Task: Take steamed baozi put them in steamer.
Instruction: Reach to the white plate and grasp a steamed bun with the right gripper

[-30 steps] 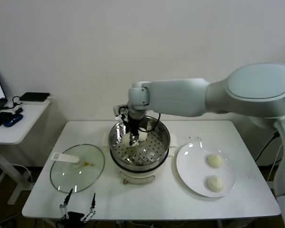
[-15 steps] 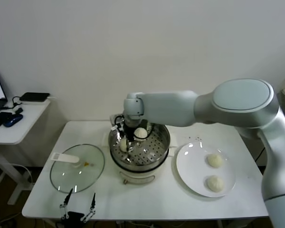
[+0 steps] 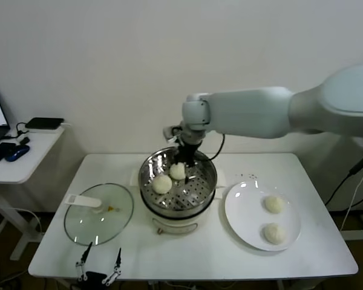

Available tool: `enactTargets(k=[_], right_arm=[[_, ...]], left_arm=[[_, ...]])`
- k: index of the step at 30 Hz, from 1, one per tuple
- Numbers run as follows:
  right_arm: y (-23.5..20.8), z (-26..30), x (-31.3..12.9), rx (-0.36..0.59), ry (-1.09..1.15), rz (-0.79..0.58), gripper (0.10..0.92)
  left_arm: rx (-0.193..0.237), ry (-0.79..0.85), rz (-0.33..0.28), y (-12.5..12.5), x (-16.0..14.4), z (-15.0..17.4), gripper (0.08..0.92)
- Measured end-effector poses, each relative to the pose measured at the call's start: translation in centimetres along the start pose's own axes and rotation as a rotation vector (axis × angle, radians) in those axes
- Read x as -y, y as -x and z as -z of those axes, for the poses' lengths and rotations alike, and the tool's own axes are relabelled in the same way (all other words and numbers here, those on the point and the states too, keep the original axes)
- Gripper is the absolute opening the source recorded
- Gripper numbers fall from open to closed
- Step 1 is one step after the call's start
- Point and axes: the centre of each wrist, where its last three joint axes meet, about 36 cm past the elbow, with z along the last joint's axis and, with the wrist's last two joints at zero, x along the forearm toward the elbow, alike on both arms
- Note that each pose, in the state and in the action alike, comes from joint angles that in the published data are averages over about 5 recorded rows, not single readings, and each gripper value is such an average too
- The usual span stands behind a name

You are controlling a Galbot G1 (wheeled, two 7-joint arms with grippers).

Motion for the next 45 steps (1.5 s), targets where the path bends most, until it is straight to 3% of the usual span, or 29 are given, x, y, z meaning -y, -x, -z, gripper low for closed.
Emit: enactTargets(k=[10, 21, 34, 45], right_arm=[[-0.7, -10.6, -7.6, -0.059, 0.104, 0.077, 0.823], [4.9, -18.9, -14.8, -0.085, 0.198, 0.089, 0.823], [12.8, -23.1, -19.5, -0.084, 0.247, 0.109, 0.823], [16.3, -24.5, -20.7, -0.086, 0.272, 0.121, 0.823]], left_arm=[[0.004, -0.003, -0.006, 0.3, 0.3, 0.0, 0.823], [-0.003, 0.004, -0.002, 0.1, 0.4, -0.3, 0.823], [-0.028, 0.008, -0.002, -0.6, 0.6, -0.9, 0.823], [-0.035, 0.009, 0.000, -0.6, 0.7, -1.3, 0.823]])
